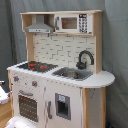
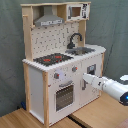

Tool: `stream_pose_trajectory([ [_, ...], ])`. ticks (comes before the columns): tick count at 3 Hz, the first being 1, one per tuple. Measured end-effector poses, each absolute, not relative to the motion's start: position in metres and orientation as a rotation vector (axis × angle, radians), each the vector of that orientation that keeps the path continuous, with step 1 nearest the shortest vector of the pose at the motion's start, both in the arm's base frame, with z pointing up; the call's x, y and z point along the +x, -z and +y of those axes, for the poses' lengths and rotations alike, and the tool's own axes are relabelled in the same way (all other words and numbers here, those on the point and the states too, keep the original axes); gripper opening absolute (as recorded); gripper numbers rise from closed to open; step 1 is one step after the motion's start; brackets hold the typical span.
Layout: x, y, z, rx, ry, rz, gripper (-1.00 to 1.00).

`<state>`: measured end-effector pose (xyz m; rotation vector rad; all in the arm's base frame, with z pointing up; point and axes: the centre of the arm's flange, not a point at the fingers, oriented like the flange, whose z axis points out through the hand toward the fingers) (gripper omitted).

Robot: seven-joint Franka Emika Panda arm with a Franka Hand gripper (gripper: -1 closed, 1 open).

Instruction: Play with the kitchen

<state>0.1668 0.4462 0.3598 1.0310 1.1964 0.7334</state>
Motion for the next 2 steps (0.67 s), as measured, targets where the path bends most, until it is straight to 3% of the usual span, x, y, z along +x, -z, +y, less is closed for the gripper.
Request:
stream_pose_trajectory([
  [2,0.156,-0.421,0.445,1.155,-0.768,1.055,1.00],
])
